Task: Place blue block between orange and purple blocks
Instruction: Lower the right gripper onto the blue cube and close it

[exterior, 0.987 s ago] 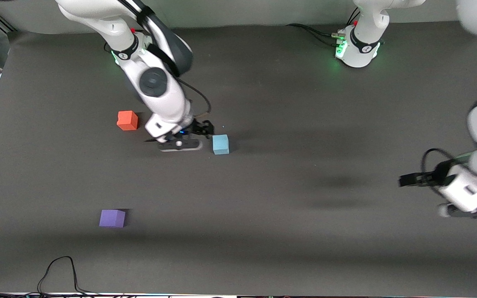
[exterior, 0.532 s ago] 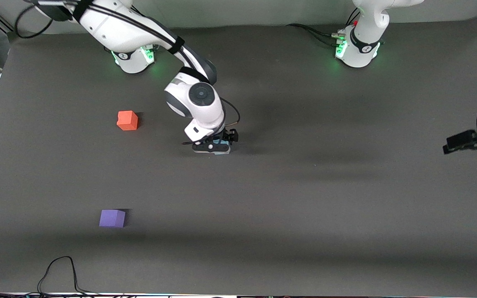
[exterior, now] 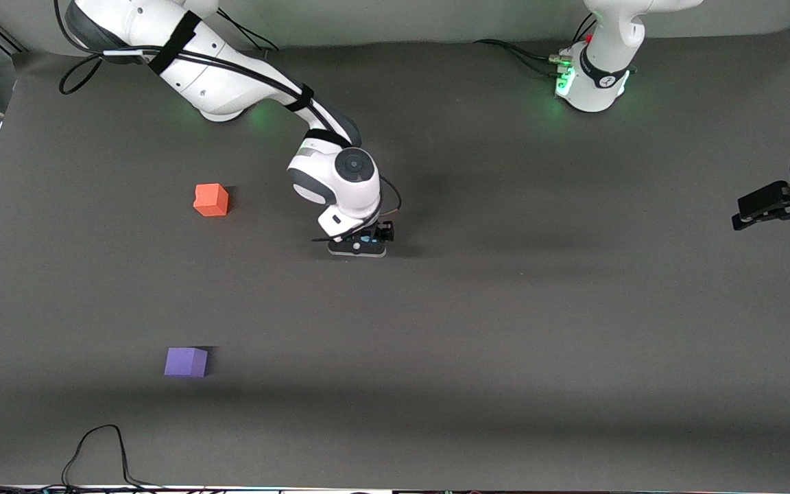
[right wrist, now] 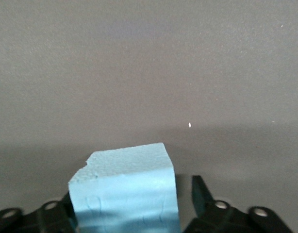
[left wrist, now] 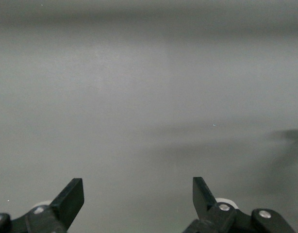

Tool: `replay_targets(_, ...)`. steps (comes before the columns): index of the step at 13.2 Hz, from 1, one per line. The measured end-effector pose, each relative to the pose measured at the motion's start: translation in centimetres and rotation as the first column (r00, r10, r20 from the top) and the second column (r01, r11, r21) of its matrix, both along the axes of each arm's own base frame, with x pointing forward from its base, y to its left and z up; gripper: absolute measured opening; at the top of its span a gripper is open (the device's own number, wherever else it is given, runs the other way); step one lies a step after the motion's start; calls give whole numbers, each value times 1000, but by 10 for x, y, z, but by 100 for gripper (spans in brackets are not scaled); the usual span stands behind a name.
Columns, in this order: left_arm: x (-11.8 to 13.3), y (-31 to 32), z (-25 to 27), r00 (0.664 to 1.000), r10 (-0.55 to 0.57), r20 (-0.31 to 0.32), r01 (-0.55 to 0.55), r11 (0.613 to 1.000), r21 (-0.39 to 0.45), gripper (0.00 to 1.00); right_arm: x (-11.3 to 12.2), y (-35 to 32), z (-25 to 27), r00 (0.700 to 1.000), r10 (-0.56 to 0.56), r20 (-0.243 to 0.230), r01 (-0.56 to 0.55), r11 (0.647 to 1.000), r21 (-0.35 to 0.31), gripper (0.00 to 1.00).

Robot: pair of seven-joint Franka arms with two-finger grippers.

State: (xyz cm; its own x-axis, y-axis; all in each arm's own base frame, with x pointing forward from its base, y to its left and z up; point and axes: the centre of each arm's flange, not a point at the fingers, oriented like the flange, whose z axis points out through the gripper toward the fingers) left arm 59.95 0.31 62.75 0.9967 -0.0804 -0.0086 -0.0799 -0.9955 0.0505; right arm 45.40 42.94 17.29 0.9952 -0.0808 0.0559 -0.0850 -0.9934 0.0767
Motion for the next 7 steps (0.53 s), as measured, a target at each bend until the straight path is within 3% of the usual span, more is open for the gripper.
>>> replay_targets(2, -8, -3, 4, 1000, -5, 3, 5, 1000, 0, 100, 3, 1, 7, 1000, -5, 12, 5, 1000, 6, 60)
replay_targets(5, -21, -3, 8, 1000, -7, 3, 7, 1000, 13, 100, 17, -7, 39, 998, -46, 42, 45, 999, 24, 56)
replay_targets(7, -27, -3, 6, 1000, -7, 16, 6, 1000, 22, 100, 33, -27, 78, 997, -78, 27, 78, 997, 21, 56)
